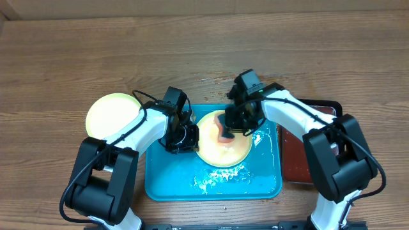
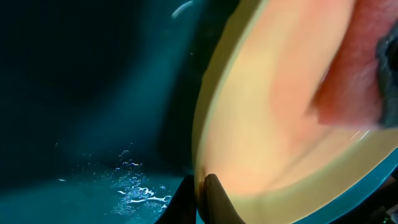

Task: Clean dirty plates on tray and stack at the side
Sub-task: 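Scrub the yellow plate with the sponge while the left gripper holds it, then place the sponge back on the dark tray and release it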

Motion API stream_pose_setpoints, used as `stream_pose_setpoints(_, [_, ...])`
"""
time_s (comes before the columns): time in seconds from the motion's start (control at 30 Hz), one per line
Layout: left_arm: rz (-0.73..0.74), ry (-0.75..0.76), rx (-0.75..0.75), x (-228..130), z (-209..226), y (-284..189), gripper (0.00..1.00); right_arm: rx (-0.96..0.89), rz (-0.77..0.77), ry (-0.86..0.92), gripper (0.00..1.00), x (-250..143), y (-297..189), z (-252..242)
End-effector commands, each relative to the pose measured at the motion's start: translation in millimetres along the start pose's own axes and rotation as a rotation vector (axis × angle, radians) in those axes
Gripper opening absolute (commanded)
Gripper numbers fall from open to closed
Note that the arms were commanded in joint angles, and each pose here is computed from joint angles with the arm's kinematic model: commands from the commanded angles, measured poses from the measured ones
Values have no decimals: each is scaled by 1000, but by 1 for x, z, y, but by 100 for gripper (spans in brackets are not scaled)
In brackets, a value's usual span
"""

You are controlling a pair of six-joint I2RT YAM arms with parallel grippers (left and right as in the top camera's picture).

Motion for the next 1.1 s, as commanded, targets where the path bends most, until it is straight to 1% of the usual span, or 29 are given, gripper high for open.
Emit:
stream_pose_setpoints(0.0, [26, 12, 40, -5, 4, 5, 4, 34, -38, -49, 4, 9, -18, 15])
stream_pose_setpoints(0.13, [29, 11, 41, -5, 4, 5, 4, -3, -98, -28, 4, 12, -57, 20])
stream_pose_setpoints(0.27, [29, 11, 41, -5, 4, 5, 4, -98, -188, 12, 4, 10, -105, 24])
stream_pose_setpoints(0.33, [28, 12, 41, -5, 4, 5, 4, -179, -249, 102, 4, 6, -134, 22])
stream_pose_setpoints(0.37, [26, 12, 43, -5, 4, 5, 4, -250, -301, 186, 4, 1, -157, 17])
stream_pose_setpoints(0.43, [24, 13, 43, -4, 4, 5, 4, -319, -350, 287, 4, -6, -181, 6])
stream_pose_setpoints(0.5, [23, 14, 42, -4, 4, 5, 4, -370, -367, 389, 4, -13, -199, -13])
stream_pose_setpoints(0.53, [21, 15, 42, -4, 4, 5, 4, -412, -338, 488, 4, -18, -210, -36])
stream_pose_setpoints(0.67, [14, 18, 41, -3, 4, 6, 4, -452, -281, 652, 4, -23, -217, -82])
stream_pose_setpoints(0.77, [13, 18, 40, -3, 4, 6, 4, -468, -249, 754, 4, -27, -211, -116])
stream_pose_setpoints(0.93, [13, 18, 40, -3, 4, 6, 4, -421, -187, 870, 4, -35, -182, -157])
stream_pose_setpoints(1.07, [14, 18, 38, -3, 4, 6, 4, -390, -150, 894, 4, -43, -153, -172])
Point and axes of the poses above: each gripper's point midway between its finger pads, its own y axis out along the fingers, its own z axis along the line the jaws close on, x = y × z, the point moved 9 cm from there along -y, back along the fingers, and after that the axes turned 11 degrees about y, right-handed, at the moved point
